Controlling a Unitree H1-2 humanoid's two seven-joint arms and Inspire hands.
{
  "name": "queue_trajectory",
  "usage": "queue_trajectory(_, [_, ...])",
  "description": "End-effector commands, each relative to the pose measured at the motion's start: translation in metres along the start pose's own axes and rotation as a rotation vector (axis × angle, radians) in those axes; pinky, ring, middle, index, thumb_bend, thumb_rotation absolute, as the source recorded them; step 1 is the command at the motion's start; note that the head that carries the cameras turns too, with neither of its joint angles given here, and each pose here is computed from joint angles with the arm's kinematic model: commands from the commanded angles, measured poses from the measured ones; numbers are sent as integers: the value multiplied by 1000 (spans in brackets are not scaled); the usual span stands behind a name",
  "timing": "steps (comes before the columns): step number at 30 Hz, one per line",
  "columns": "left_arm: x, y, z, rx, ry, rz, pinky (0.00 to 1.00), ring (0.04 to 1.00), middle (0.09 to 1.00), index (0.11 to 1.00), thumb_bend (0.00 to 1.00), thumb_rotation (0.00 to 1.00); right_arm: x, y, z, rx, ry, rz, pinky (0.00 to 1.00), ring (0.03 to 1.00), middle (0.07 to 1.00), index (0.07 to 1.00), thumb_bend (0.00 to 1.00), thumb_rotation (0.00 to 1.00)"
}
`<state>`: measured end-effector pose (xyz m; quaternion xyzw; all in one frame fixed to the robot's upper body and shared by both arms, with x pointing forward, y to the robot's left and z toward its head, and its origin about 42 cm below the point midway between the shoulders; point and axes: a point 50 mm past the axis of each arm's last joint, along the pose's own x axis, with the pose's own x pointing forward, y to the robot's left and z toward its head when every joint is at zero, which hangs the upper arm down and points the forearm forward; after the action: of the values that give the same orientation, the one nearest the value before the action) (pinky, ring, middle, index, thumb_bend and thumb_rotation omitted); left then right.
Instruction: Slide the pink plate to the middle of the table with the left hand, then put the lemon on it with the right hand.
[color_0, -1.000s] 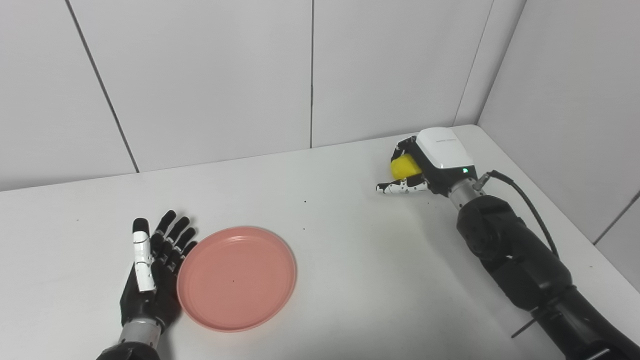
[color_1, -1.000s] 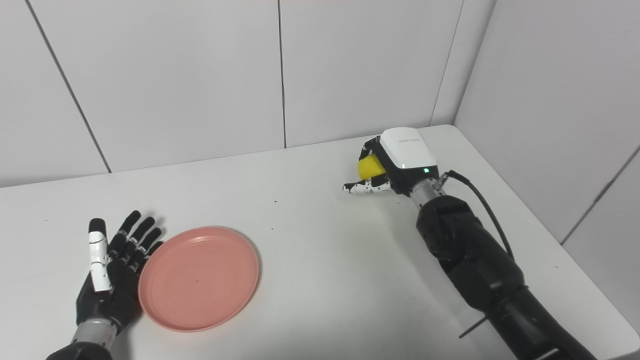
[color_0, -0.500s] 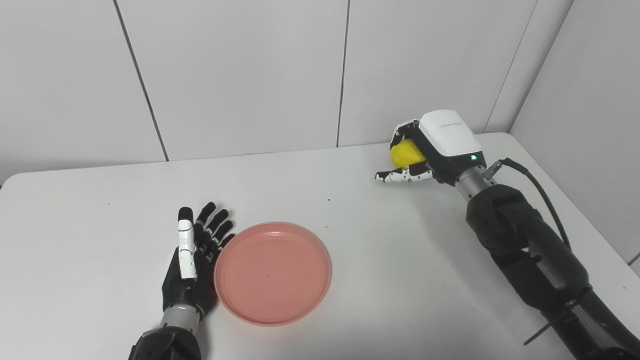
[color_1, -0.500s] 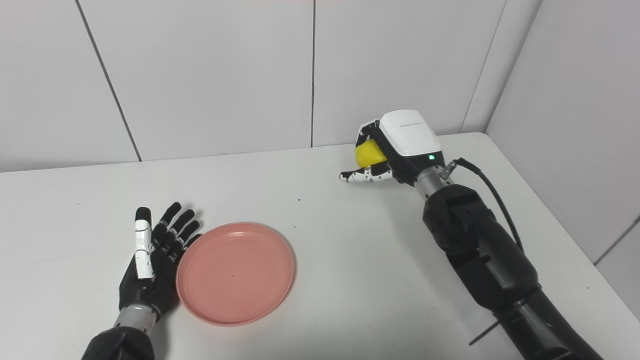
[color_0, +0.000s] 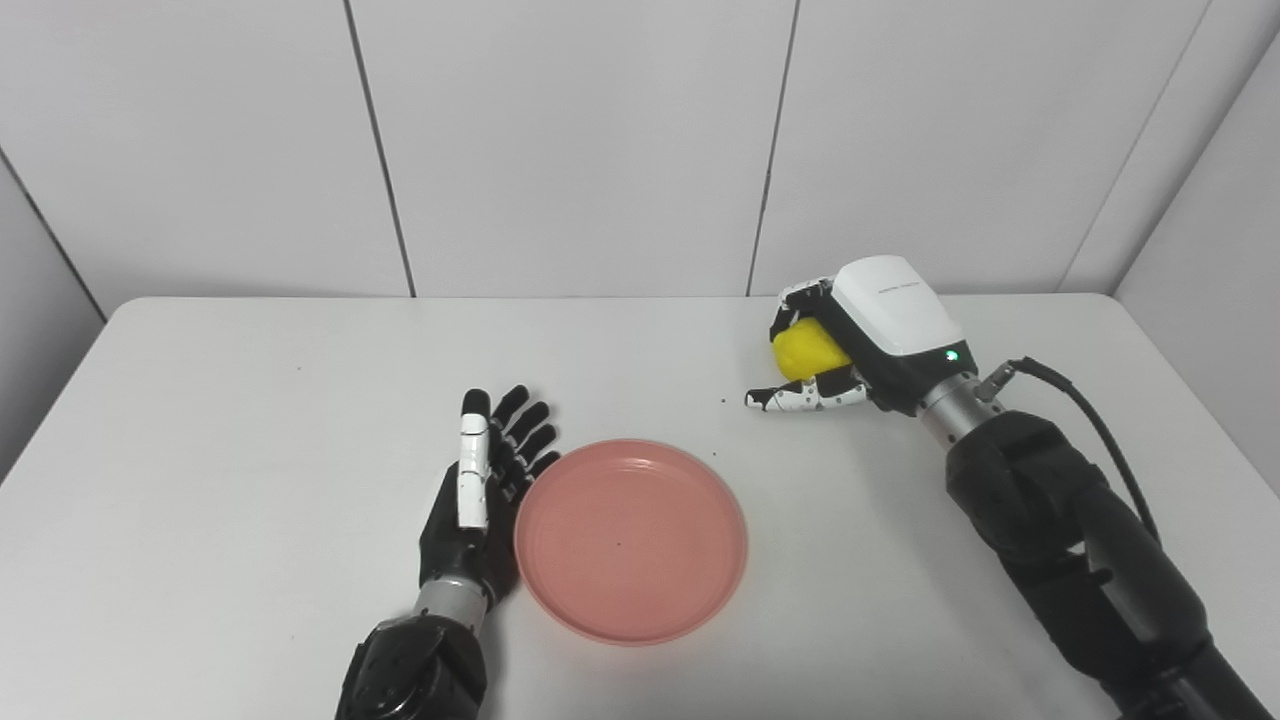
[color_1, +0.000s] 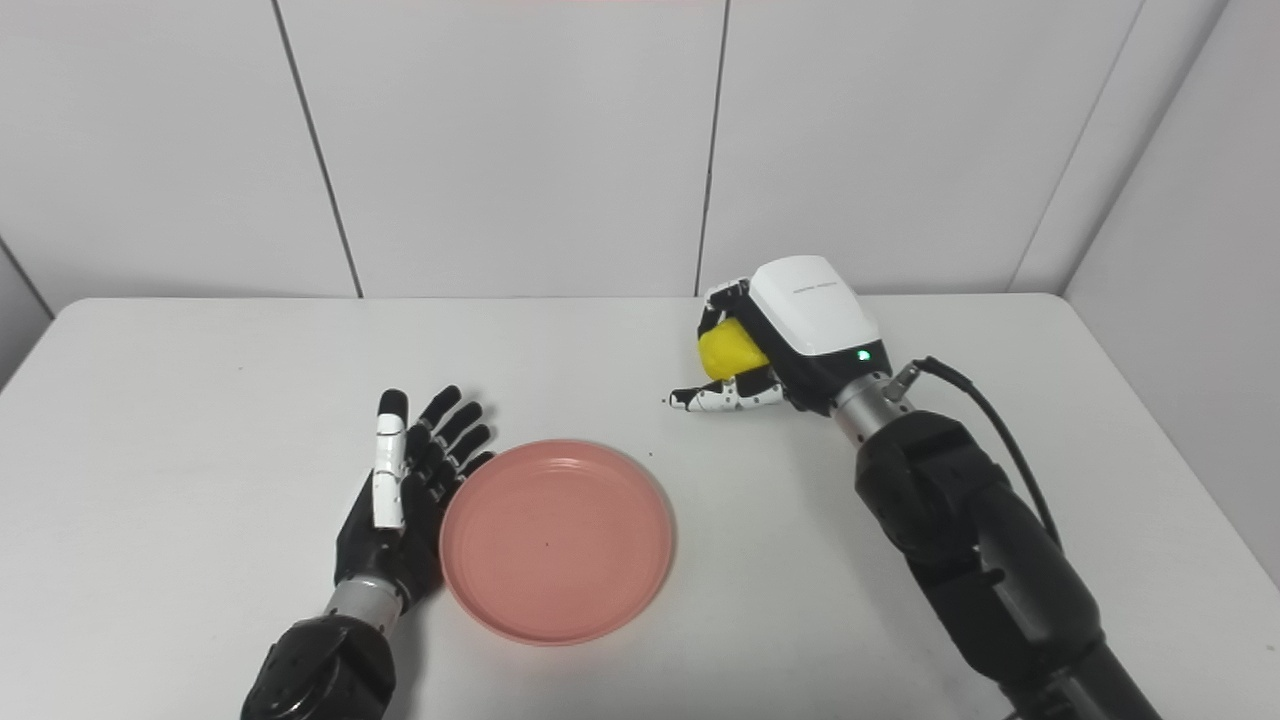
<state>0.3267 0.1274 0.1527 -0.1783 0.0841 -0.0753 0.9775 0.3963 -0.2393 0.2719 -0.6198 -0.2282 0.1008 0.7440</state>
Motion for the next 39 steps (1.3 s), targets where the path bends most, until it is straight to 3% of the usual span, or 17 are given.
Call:
queue_trajectory(1, [-3, -4, -15, -5, 73, 24, 884, 900, 890, 870, 684, 966, 13, -26, 15, -26, -93, -68, 204, 267, 353, 430, 504, 418])
queue_trajectory(12, [-3, -10, -17, 12, 78, 31, 890, 881, 879, 868, 681, 980, 20, -20, 51, 26, -200, -26, 221, 289, 373, 497, 498, 443])
queue_trajectory(18, [-2, -10, -17, 19, 79, 34, 913, 891, 887, 879, 685, 988, 23, -13, 71, 64, -256, -19, 195, 258, 335, 425, 511, 438])
queue_trajectory(23, [-1, -10, -17, 36, 80, 39, 907, 880, 873, 869, 695, 998, 17, -3, 84, 67, -299, 16, 199, 261, 339, 427, 500, 526])
queue_trajectory(29, [0, -11, -17, 45, 83, 37, 926, 879, 871, 867, 698, 1000, 9, 9, 91, 78, -335, 58, 205, 266, 344, 432, 500, 499])
queue_trajectory(33, [0, -12, -17, 50, 82, 36, 935, 883, 875, 875, 695, 1000, 6, 17, 97, 76, -354, 91, 212, 275, 351, 453, 504, 543])
queue_trajectory(37, [1, -13, -17, 44, 80, 41, 921, 877, 880, 868, 683, 1000, 5, 25, 101, 93, -370, 113, 213, 274, 352, 454, 498, 427])
queue_trajectory(39, [1, -13, -17, 46, 80, 40, 917, 875, 880, 866, 682, 1000, 3, 30, 102, 96, -381, 124, 212, 272, 350, 452, 498, 421])
